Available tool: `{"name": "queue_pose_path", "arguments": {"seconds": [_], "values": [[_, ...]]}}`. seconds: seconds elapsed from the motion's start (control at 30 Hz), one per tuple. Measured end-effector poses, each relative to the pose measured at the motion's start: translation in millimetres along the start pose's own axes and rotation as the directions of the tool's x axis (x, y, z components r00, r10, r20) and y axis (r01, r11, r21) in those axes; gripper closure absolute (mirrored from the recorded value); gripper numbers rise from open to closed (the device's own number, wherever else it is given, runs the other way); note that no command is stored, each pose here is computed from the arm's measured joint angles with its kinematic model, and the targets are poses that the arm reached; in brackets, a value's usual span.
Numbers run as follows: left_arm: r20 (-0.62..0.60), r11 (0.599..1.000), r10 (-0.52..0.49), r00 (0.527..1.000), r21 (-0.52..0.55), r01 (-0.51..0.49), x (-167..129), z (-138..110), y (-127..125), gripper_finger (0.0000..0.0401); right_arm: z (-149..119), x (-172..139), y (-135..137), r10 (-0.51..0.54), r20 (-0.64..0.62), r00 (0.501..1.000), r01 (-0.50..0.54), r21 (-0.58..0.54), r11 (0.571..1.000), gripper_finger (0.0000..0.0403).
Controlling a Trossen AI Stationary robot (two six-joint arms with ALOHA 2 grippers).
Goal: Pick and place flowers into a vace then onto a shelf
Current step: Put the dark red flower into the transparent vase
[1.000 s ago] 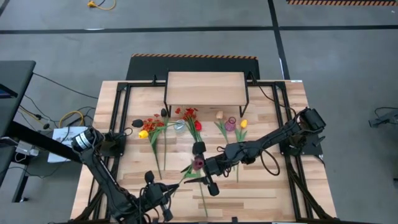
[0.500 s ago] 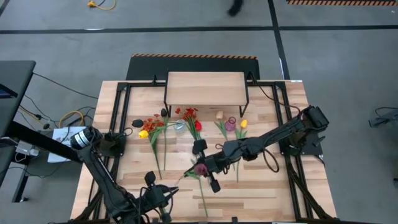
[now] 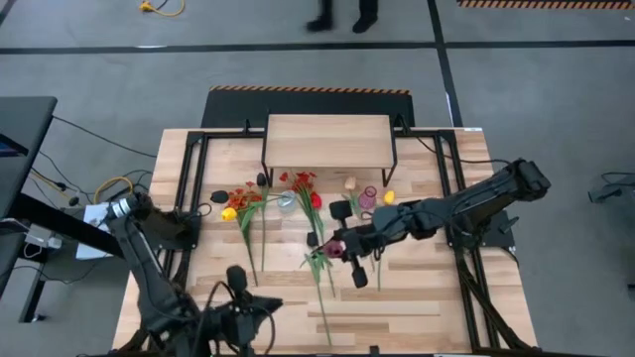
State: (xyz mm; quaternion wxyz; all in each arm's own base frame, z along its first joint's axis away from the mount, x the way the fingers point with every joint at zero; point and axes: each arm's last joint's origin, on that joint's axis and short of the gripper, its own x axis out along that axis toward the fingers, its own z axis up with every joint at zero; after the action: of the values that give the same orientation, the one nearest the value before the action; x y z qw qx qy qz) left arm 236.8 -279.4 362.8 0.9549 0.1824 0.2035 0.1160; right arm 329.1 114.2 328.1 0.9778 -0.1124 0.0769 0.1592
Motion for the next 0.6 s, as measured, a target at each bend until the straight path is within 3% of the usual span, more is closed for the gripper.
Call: {"name": "queue_pose_path", "arguments": {"seconds": [0.07,0.17,0.27,0.33,0.4,0.53,0.6], "values": [[0.012,0.999,-0.043,0.999,-0.015,0.043,5.8,4.6,9.3,0.0385,2.0,-6.0,-3.6,-0.005,-0.014,1.0,0.006,0.003,1.0,0.0402],[0.093,0.966,-0.247,0.965,-0.05,0.252,18.5,13.3,19.6,0.0385,2.8,-12.3,-8.1,-0.015,-0.03,0.999,0.015,0.005,1.0,0.0402],[0.233,0.872,-0.477,0.848,0.002,0.49,28.4,14.9,32.4,0.0385,3.7,-18.5,-12.8,-0.029,-0.024,0.999,0.029,0.009,1.0,0.0402],[0.285,0.818,-0.557,0.78,0.025,0.575,32.6,8.0,46.6,0.0385,1.0,-22.3,-14.2,-0.033,-0.032,0.999,0.033,0.009,0.999,0.0402],[0.31,0.803,-0.571,0.76,0.018,0.596,31.8,-6.0,63.7,0.0385,-1.2,-24.3,-13.8,-0.032,-0.037,0.999,0.032,0.009,0.999,0.0402],[0.399,0.825,-0.506,0.765,-0.033,0.564,12.4,-35.9,99.8,0.0385,-1.2,-26.1,-13.4,-0.027,-0.037,0.999,0.027,-0.005,1.0,0.0403],[0.496,0.815,-0.486,0.72,-0.04,0.578,-6.9,-49.1,115.0,0.0385,0.0,-25.8,-15.9,-0.035,-0.017,0.999,0.035,-0.019,0.999,0.0403]]}}
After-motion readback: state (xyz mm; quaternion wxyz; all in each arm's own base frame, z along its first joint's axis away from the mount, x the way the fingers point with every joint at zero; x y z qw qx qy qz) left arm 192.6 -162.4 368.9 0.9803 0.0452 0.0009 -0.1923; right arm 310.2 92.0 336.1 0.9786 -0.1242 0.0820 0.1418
